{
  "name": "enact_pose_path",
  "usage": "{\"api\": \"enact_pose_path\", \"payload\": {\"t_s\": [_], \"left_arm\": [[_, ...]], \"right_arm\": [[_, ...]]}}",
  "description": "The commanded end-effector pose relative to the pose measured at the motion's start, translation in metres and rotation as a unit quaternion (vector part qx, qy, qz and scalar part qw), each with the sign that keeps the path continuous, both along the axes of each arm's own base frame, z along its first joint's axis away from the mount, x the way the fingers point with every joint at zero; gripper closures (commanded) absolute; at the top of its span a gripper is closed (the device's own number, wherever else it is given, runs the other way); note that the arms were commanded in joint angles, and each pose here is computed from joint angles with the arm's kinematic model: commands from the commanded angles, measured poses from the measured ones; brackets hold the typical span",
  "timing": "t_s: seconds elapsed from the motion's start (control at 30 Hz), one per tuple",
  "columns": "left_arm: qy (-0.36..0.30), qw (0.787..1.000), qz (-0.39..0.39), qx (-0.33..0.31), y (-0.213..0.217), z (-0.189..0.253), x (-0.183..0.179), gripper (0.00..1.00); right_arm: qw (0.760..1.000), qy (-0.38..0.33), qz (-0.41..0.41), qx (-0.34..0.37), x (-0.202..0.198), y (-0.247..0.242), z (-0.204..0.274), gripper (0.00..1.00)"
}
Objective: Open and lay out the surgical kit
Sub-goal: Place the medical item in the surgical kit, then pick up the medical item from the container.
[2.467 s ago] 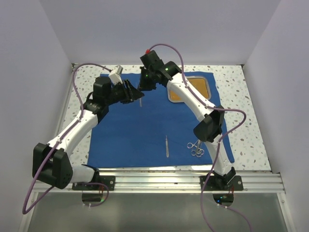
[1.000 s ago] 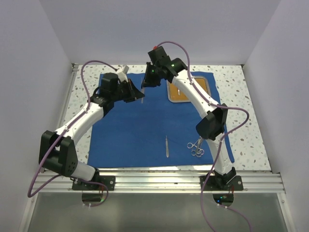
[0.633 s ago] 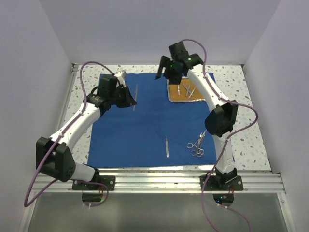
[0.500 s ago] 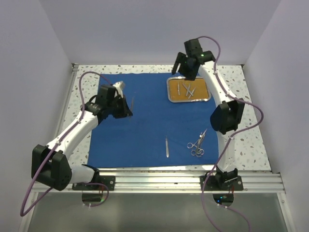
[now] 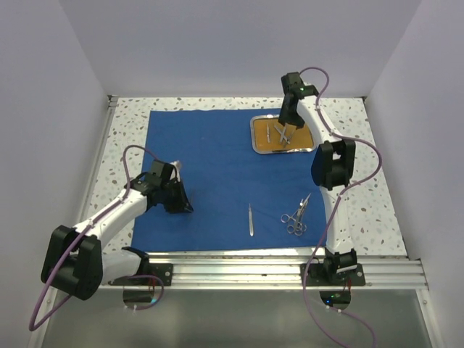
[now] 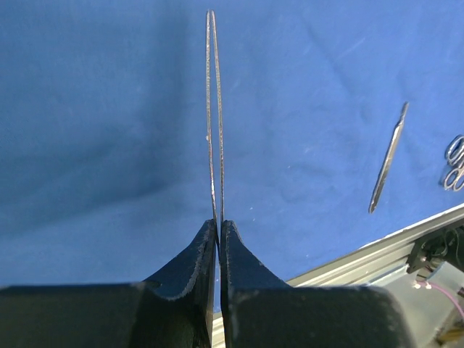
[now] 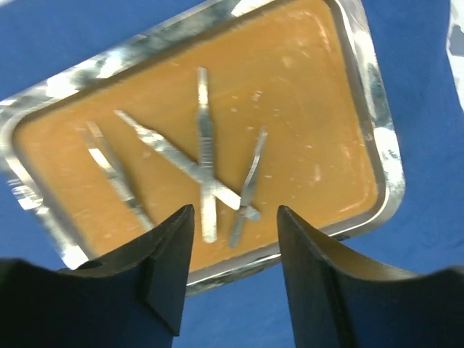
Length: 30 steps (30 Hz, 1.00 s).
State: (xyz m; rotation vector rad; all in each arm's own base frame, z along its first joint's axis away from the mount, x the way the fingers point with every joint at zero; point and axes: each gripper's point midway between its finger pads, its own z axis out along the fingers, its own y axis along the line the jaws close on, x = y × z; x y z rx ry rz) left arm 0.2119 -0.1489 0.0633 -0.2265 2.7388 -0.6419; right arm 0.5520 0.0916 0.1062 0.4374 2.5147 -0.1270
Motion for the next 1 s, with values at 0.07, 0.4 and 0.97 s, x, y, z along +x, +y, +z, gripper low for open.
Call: {"api": "enact_pose_path", "payload": {"t_s": [0.07,0.4,0.97], "left_arm": [[-0.001,0.999,0.009,-0.042,-0.012,-0.003,-0.003,0.99],[-0.011,0.999,0.017,-0.027,-0.007,0.006,0.000,0.35],[-0.008,1.000,0.004,-0.016,-0.009,0.012,0.012,0.41]], "right_arm": [[0.998,0.005,-0.026,-0.065,-0.006,-0.029,-0.010,0.51],[0.998,0.013,-0.036,-0.055,-0.004,-0.032,-0.042,0.54],[0.999,-0.010,-0.041,-0.016,0.018,-0.017,-0.055,0.61]]}}
